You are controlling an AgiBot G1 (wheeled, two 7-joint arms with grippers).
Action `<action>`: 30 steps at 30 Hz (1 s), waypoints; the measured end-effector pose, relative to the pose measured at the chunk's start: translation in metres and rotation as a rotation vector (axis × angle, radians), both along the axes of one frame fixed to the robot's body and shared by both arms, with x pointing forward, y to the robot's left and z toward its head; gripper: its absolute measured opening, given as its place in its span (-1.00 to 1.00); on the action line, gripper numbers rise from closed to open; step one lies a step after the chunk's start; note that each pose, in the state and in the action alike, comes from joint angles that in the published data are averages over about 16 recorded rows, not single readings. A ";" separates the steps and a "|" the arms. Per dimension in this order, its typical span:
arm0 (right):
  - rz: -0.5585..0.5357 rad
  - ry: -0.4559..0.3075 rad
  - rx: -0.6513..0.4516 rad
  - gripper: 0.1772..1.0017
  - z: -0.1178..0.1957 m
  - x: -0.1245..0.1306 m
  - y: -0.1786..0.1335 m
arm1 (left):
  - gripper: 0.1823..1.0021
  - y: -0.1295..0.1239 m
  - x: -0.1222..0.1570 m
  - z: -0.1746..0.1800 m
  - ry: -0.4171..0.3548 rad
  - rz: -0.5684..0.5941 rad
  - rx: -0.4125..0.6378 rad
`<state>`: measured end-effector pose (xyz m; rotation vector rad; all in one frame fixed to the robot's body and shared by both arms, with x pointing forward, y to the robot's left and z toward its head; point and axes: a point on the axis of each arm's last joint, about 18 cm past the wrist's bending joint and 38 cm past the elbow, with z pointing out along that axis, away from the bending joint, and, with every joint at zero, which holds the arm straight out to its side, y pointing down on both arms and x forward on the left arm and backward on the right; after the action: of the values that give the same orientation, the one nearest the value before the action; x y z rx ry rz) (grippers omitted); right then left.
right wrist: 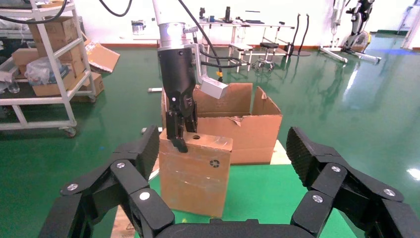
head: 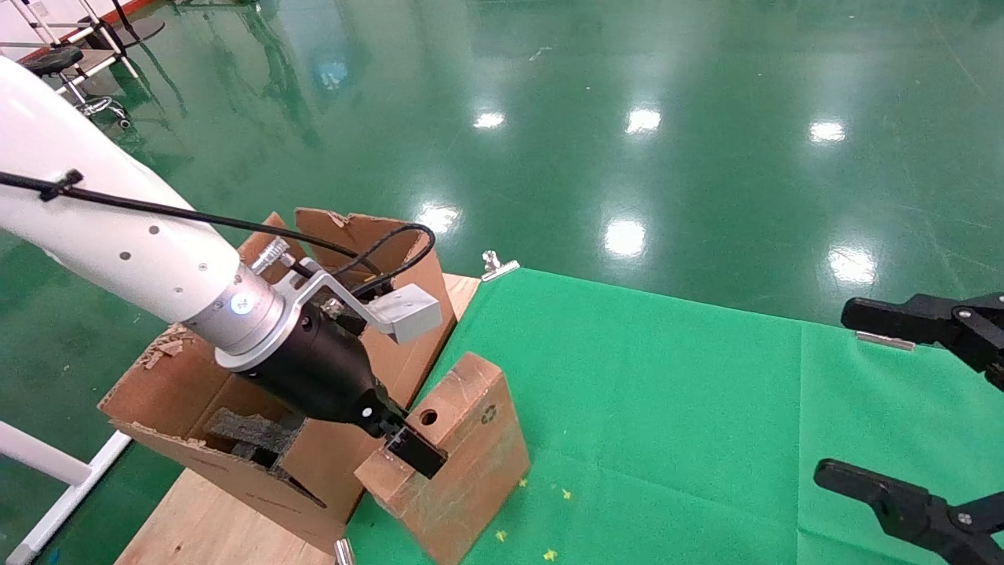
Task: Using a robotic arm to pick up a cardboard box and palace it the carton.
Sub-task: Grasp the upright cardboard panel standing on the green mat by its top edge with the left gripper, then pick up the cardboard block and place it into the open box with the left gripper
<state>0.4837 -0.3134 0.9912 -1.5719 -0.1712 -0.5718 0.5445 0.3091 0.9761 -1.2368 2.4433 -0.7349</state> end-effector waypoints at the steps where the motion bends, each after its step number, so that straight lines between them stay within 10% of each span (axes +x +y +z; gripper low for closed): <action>1: 0.000 0.000 0.000 0.75 0.000 0.000 0.000 | -0.23 0.000 0.000 0.000 -0.001 -0.001 0.000; 17: 0.000 0.000 0.000 0.99 0.000 0.000 0.000 | -0.68 0.015 -0.004 0.085 -0.256 -0.083 -0.030; 30: 0.000 0.000 0.000 1.00 0.000 0.000 0.000 | -0.71 0.098 -0.034 0.206 -0.598 0.004 -0.017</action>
<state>0.4837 -0.3134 0.9912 -1.5719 -0.1711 -0.5718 0.5103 0.4072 1.1819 -0.8614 1.9436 -0.9611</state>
